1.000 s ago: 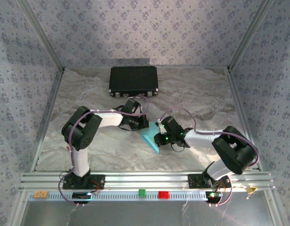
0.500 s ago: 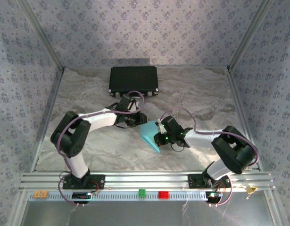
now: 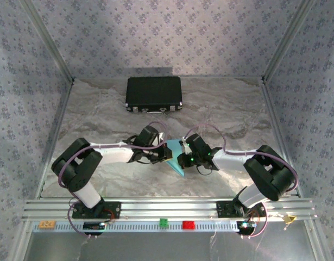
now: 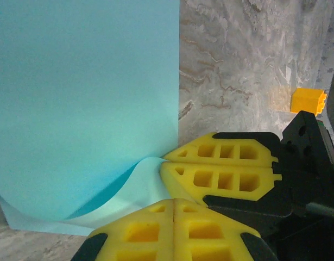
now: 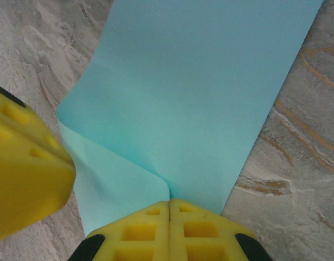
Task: Fold a paper plane with a square sheet of paper (pick it up from the middle)
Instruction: Third fold the triangle at the center of the table.
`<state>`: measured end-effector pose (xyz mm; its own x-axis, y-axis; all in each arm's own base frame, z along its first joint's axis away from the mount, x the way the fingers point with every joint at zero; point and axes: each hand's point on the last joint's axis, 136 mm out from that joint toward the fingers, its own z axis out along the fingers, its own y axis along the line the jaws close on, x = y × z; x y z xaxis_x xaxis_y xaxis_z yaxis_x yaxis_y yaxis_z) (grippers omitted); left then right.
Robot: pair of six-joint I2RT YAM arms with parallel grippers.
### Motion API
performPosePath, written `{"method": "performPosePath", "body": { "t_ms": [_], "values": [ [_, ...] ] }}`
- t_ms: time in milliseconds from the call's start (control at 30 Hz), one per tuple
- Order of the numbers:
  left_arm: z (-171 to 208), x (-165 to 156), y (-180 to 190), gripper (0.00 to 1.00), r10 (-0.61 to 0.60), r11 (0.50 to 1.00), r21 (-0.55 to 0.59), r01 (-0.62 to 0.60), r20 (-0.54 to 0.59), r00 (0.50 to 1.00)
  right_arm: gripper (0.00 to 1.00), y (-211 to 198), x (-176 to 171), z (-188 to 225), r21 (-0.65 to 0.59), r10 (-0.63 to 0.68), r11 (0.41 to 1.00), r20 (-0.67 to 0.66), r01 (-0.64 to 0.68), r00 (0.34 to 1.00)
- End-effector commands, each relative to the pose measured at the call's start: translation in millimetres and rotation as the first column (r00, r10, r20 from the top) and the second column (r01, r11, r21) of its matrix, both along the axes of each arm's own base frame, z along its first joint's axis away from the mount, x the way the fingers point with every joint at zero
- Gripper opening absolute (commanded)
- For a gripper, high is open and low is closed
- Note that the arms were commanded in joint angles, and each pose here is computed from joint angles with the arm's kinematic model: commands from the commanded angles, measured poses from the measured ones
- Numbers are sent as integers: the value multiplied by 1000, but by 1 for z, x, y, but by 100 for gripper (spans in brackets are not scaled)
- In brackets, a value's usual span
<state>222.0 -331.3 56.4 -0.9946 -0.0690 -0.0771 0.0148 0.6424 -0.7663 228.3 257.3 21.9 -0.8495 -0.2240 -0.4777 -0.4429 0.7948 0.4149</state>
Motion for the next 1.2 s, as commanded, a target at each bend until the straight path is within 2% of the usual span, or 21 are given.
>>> {"method": "performPosePath", "body": {
  "t_ms": [0, 233, 667, 1167],
  "values": [
    [6, 8, -8, 0, 51, 996, -74, -51, 2, 999, 1, -9, 1, -7, -34, -36, 999, -21, 35, 999],
    [-9, -1, -5, 0, 65, 995, -74, -68, -40, 997, 1, -11, 1, -7, -36, -42, 998, -17, 41, 999],
    [-17, -4, -6, 0, 49, 997, -57, -51, -33, 998, 1, -11, 1, -8, -37, -41, 999, -21, 40, 999],
    [-48, -10, 5, 0, 44, 998, 45, -41, -67, 997, 2, -9, 0, -6, -22, -32, 999, -20, 31, 999]
  ]
}}
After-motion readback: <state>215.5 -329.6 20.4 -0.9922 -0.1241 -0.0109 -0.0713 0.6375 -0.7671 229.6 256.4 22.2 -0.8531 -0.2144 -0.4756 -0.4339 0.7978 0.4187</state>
